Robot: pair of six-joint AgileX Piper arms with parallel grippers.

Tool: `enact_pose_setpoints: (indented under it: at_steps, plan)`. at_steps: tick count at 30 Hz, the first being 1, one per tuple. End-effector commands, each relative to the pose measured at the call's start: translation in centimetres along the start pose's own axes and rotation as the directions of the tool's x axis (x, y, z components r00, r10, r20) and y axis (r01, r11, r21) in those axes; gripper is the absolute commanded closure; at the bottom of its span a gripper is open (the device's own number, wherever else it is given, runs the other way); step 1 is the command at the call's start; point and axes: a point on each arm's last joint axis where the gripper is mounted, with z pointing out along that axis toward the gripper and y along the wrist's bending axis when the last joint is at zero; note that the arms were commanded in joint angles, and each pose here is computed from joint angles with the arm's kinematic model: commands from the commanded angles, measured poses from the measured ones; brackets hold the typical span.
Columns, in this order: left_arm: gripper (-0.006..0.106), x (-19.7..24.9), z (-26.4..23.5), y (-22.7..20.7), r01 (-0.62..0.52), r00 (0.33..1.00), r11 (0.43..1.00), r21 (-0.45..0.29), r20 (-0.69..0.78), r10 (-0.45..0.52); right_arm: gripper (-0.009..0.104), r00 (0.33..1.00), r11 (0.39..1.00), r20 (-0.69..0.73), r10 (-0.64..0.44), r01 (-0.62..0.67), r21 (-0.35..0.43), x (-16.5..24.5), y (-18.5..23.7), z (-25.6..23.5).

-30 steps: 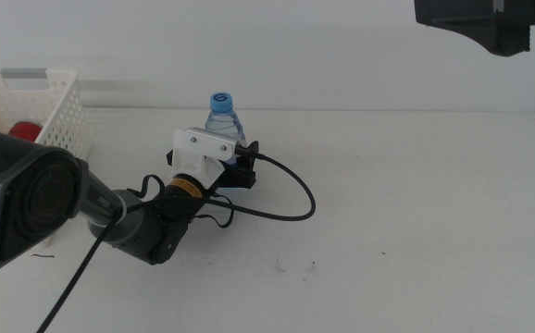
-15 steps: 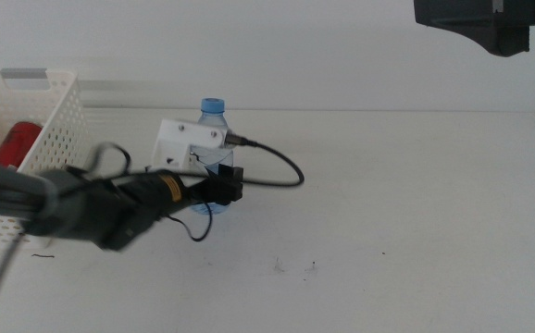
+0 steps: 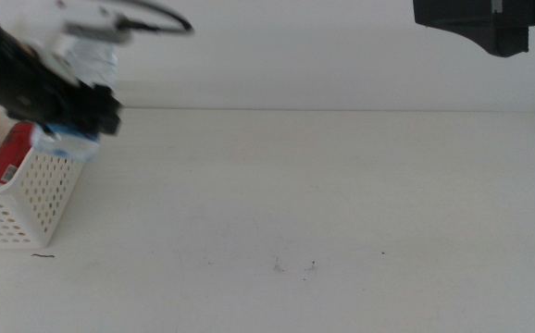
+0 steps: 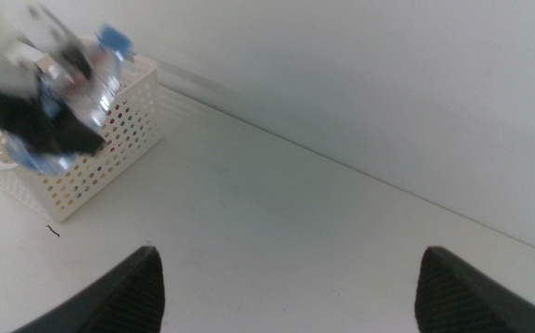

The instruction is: Use arms to grab the bottles and put them into the dustbin to the left of the table.

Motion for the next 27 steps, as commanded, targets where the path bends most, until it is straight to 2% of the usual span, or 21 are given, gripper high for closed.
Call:
enact_pose_setpoints:
  at_steps: [1,5,10,14,17,21,24,27]
  plan:
    - [0.102,-1.6,-2.7,2.1,-0.001,0.999,0.999,0.033,0.047,-0.001,0.003,1.0,1.0,0.021,-0.012,0.012,0.0,-0.3,0.0,-0.2]
    - [0.102,-2.5,-4.5,7.4,0.086,0.996,0.995,-0.053,0.038,-0.084,0.003,1.0,1.0,0.021,-0.012,0.012,0.0,-0.3,0.0,-0.2]
    - [0.102,-2.1,-3.1,12.9,0.158,0.985,0.985,-0.073,-0.056,-0.163,0.003,1.0,1.0,0.021,-0.013,0.013,0.001,-0.3,0.0,-0.2]
    - [0.102,-1.1,0.3,15.5,0.232,0.964,0.972,-0.049,-0.123,-0.236,0.003,1.0,1.0,0.021,-0.013,0.013,0.001,-0.3,0.0,-0.2]
    - [0.102,-0.6,2.8,16.2,0.217,0.965,0.976,0.001,-0.154,-0.214,0.003,1.0,1.0,0.021,-0.013,0.013,0.001,-0.3,0.0,-0.2]
    - [0.101,0.1,5.4,17.1,0.217,0.96,0.976,-0.008,-0.181,-0.215,0.003,1.0,1.0,0.021,-0.013,0.013,0.001,-0.3,0.0,-0.2]
    - [0.093,0.5,6.5,17.6,0.201,0.958,0.979,-0.033,-0.202,-0.204,0.003,1.0,1.0,0.021,-0.013,0.013,0.001,-0.3,0.0,-0.2]
    - [0.073,0.7,7.4,18.0,0.197,0.96,0.979,-0.048,-0.195,-0.202,0.003,1.0,1.0,0.021,-0.013,0.013,0.001,-0.3,0.0,-0.2]
